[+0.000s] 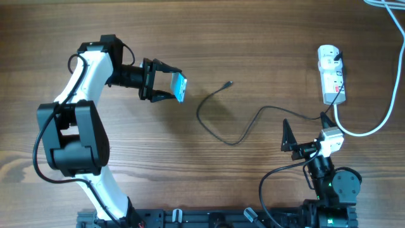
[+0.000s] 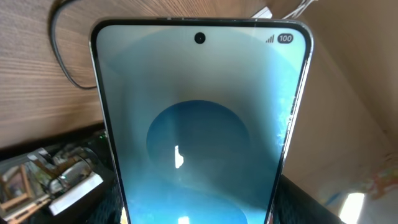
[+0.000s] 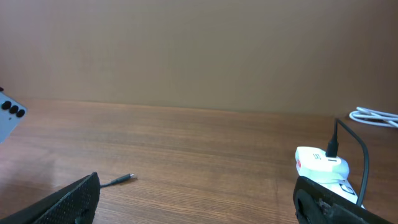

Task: Plug charger to phone and switch on socket
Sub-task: 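Raise the phone upright with the left gripper toward the center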

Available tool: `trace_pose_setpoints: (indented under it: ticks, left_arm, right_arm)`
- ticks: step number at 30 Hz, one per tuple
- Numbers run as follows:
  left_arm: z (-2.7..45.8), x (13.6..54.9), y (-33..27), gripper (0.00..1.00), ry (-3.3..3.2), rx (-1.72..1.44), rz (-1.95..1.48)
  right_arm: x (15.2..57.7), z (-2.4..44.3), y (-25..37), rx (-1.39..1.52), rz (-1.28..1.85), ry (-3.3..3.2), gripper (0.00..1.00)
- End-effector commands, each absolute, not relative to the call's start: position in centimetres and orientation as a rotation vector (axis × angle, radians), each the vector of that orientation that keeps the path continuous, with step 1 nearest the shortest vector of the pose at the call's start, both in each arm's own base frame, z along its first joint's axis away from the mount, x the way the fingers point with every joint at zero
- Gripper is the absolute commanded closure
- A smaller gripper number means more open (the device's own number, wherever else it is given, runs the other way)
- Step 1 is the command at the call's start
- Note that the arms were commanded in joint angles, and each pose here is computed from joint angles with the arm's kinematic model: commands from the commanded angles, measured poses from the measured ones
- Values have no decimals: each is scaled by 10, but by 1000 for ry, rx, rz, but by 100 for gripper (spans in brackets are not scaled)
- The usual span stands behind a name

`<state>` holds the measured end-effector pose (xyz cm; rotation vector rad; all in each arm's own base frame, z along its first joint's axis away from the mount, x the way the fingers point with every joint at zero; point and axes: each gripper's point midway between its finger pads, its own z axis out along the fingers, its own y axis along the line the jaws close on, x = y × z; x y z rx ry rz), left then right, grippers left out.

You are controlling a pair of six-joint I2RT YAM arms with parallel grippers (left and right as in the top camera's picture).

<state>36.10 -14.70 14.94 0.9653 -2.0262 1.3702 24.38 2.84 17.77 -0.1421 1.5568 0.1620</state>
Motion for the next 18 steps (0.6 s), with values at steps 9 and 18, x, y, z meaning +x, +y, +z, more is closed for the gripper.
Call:
trace_pose_setpoints:
  ticks: [9,18]
  left_arm:
    - [179,365,-148,96,-1972,957,1462]
    - [179,365,-148,96,-1972,957,1462]
  right_arm:
    - [244,180,26,-123,159,1546,0]
    - [244,180,26,-123,158,1546,0]
